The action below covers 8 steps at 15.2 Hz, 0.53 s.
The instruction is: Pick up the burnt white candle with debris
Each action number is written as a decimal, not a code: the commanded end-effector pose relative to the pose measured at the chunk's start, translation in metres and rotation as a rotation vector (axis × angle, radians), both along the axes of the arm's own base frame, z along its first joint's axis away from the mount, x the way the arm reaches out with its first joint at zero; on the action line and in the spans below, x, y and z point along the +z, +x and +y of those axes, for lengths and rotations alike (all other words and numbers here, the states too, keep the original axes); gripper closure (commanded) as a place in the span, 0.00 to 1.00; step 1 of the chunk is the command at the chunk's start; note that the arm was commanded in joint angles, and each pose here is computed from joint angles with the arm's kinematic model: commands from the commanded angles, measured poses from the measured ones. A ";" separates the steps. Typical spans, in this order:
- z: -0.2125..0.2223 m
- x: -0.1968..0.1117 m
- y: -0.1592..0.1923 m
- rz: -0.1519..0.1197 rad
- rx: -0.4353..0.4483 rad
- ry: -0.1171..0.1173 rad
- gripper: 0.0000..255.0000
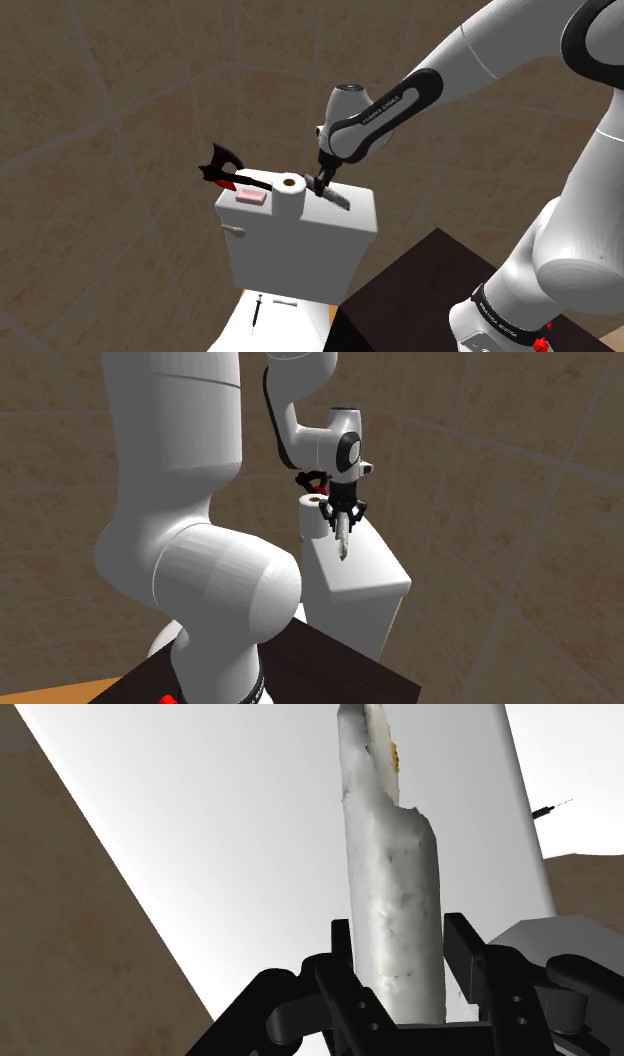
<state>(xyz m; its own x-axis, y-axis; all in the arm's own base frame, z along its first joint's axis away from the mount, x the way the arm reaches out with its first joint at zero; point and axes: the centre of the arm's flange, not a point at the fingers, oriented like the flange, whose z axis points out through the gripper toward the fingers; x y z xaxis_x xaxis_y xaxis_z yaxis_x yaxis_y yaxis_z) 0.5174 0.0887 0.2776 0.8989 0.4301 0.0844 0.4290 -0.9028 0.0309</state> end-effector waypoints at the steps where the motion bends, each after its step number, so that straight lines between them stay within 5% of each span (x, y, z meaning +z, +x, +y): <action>1: 0.000 0.010 0.000 0.000 0.000 0.000 1.00; 8: 0.000 0.047 0.000 0.000 0.000 0.000 1.00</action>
